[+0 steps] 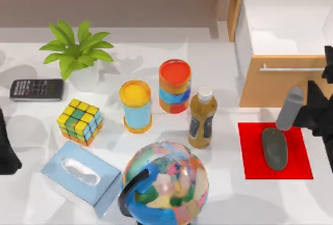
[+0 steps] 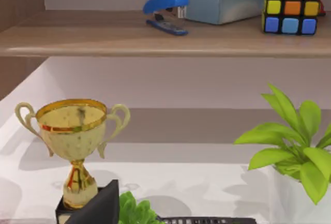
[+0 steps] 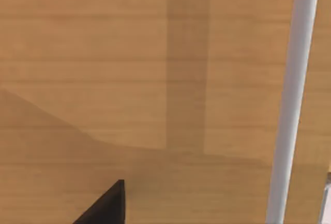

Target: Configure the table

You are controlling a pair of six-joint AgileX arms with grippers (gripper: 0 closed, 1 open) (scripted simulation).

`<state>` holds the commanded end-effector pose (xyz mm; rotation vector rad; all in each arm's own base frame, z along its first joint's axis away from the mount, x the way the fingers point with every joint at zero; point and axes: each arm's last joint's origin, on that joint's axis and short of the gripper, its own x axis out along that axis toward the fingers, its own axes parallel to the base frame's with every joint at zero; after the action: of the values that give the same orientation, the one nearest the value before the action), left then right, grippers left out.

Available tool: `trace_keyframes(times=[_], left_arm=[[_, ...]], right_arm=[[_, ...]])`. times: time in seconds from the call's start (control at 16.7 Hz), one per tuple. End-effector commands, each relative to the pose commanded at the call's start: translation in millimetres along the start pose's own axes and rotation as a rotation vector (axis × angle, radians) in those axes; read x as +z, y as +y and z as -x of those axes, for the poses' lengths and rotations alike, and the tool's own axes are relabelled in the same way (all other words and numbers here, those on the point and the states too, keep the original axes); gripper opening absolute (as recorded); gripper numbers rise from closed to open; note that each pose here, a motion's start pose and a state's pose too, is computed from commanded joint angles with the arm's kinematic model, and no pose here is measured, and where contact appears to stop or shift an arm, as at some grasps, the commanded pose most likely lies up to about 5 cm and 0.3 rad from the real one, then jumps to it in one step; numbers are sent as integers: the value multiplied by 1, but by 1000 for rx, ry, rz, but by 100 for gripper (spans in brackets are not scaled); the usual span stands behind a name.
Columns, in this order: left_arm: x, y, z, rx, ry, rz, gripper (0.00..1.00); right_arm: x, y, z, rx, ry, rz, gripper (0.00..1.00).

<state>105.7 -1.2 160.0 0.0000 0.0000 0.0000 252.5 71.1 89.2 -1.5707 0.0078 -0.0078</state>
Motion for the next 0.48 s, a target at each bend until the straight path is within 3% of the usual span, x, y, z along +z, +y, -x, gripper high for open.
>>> trace_keyframes(times=[0.48], left_arm=[[0, 0, 0, 0, 0, 0, 100]], right_arm=[[0, 0, 0, 0, 0, 0, 25]])
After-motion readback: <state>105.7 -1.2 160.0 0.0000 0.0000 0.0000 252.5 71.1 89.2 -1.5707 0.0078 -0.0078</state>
